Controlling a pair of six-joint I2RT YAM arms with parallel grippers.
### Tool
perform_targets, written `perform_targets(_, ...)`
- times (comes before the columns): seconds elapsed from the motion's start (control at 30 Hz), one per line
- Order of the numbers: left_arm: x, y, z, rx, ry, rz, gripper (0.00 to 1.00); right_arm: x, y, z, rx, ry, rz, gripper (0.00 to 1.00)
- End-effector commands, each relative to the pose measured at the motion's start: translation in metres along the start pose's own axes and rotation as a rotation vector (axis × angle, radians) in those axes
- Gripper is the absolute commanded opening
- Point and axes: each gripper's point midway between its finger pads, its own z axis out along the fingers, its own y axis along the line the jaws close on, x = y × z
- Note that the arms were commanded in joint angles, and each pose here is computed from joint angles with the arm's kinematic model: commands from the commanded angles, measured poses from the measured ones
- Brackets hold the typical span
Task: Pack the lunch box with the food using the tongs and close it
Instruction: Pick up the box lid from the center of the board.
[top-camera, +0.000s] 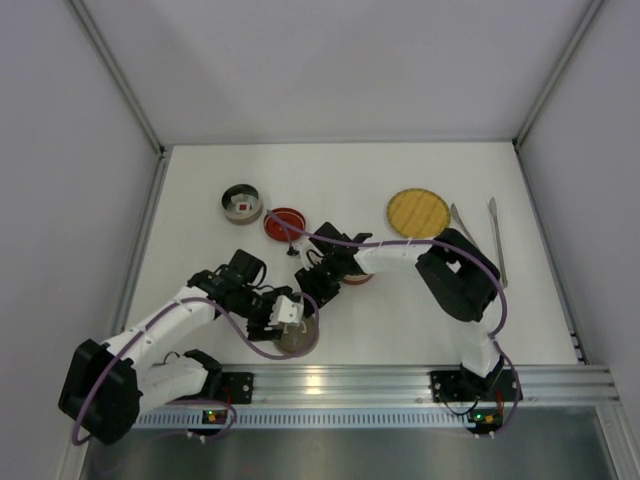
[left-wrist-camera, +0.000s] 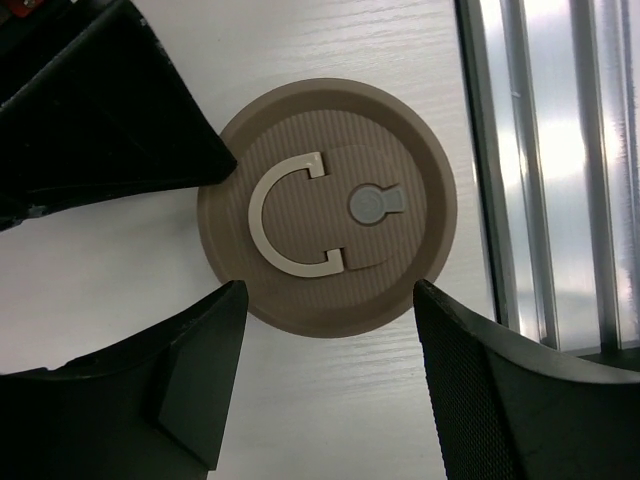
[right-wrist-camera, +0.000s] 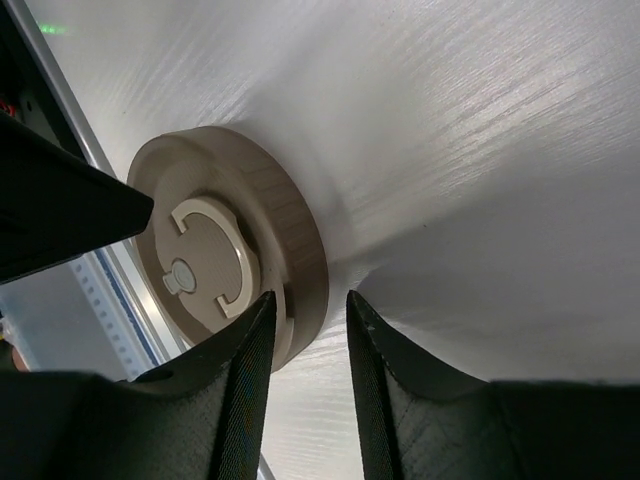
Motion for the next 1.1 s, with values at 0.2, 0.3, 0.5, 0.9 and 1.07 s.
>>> perform_targets(0.2, 0.003, 0.007, 0.01, 0.018, 0.01, 0.0, 0.73, 0.0, -0.013, 0.012, 0.057, 0.004, 0.011, 0.32)
perform_targets(0.3, 0.003, -0.004, 0.014, 0.068, 0.012, -0.004, 0.73, 0.001, -0.014, 0.012, 0.061, 0.006, 0.017, 0.31)
perform_targets(0.5, -0.003, 0.0, 0.022, 0.094, 0.007, -0.068, 0.72, 0.004, -0.015, 0.015, 0.059, 0.016, 0.023, 0.25)
perform_targets(0.9, 0.0, 0.016, 0.029, 0.02, 0.013, -0.149, 0.73, 0.005, -0.015, 0.013, 0.06, 0.015, 0.03, 0.2)
perform_targets(1.07, -0.001, 0.018, 0.031, 0.012, 0.005, -0.162, 0.72, 0.005, -0.015, 0.014, 0.056, 0.021, 0.031, 0.19)
